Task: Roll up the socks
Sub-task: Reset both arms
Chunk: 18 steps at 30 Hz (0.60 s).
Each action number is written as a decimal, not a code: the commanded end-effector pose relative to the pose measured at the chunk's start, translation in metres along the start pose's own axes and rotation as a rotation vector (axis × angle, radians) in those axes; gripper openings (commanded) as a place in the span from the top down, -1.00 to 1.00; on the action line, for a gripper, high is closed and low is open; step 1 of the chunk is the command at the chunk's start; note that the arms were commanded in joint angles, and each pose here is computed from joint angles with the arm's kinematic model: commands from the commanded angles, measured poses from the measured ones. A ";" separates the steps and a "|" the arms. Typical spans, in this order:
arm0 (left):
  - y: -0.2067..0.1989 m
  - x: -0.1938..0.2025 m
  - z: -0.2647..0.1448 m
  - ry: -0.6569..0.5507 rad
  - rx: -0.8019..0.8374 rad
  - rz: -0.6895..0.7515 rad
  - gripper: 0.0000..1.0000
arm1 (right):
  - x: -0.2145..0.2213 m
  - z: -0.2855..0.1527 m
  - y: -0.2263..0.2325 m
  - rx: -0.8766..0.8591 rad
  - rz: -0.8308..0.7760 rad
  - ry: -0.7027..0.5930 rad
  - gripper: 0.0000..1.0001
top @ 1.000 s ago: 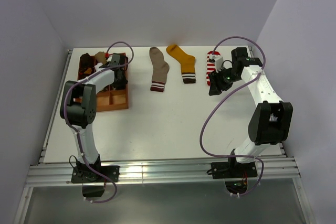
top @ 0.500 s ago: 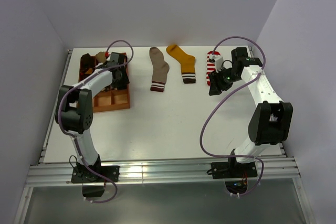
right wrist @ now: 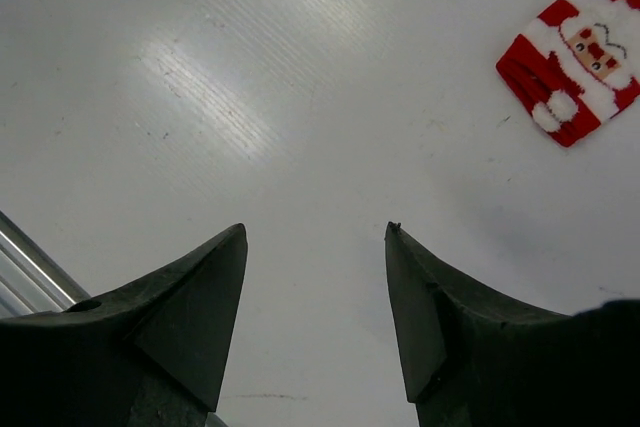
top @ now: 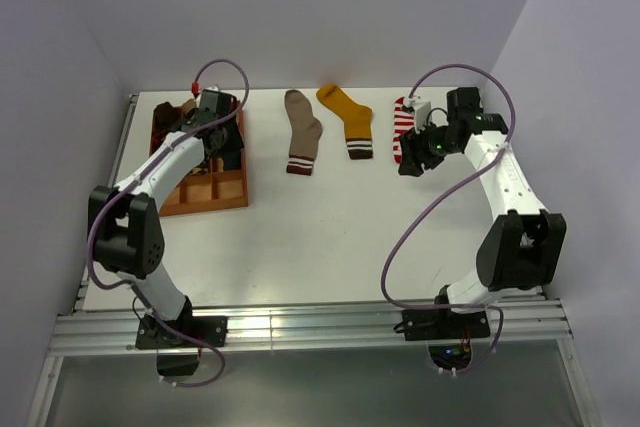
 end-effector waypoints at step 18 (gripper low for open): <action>-0.131 -0.010 -0.177 -0.338 0.580 0.224 -0.06 | -0.044 -0.068 0.036 0.113 -0.008 -0.359 -0.45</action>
Point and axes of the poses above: each gripper's point midway between its finger pads, its own z axis out along the fingers, its own y axis along the line the jaws close on, x = y × z, the point moved 1 cm from there along -z, back along the fingers, and after that the axes turned 10 degrees about z, right-handed, at the moved point
